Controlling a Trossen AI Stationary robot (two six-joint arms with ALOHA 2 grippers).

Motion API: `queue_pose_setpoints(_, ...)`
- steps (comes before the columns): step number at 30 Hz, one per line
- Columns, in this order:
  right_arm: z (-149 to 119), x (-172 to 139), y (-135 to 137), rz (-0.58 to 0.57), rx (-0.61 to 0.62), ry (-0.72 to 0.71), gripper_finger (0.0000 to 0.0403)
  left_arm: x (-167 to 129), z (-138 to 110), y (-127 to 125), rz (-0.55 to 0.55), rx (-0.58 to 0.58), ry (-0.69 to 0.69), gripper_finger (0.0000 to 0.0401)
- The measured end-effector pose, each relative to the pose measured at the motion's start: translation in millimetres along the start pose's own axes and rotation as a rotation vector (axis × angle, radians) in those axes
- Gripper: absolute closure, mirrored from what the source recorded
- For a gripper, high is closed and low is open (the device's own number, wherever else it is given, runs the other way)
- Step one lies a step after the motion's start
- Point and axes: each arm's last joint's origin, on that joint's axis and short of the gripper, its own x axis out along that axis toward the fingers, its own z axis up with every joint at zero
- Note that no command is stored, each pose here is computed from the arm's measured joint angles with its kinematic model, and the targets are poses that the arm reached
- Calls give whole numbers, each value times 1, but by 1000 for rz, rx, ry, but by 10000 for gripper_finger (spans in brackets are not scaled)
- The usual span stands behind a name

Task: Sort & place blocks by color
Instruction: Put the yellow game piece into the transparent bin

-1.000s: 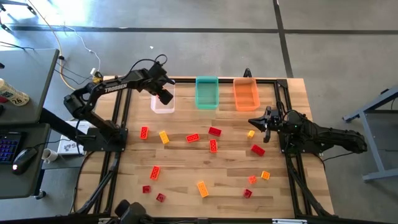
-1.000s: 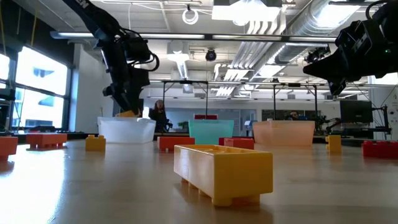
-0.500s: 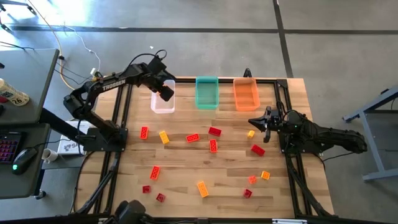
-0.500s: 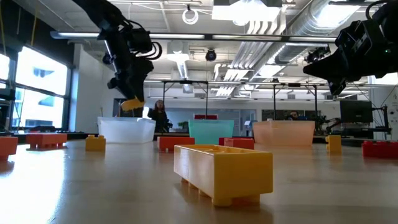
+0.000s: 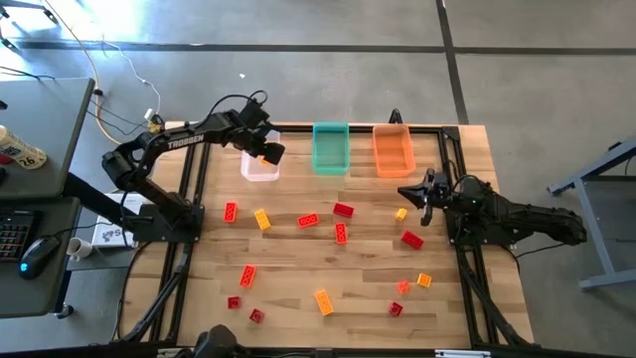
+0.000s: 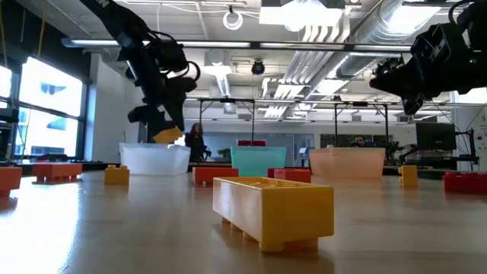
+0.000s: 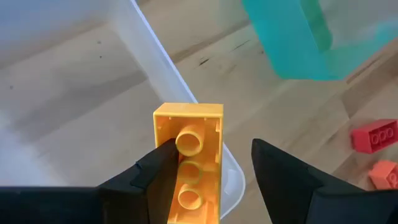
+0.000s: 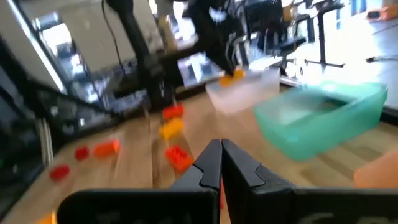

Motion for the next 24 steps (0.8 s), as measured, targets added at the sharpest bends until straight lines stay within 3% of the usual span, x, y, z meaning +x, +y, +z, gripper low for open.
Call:
queue_pose_setpoints(5,14,-1,2,-27,159,-163,403,-1,1,3,4,-29,1,212)
queue_pose_setpoints(12,32,-6,1,-74,547,-436,403,-2,3,8,-8,-61,-1,213)
queue_pose_setpoints(16,35,-8,-1,-124,641,-521,403,-3,4,11,-33,-84,6,213)
queue_pose_setpoints(20,39,-10,0,-92,757,-578,403,-3,5,13,-30,-73,3,213)
queue_pose_setpoints(24,50,-14,4,-40,761,-632,403,-3,5,13,-31,-58,3,213)
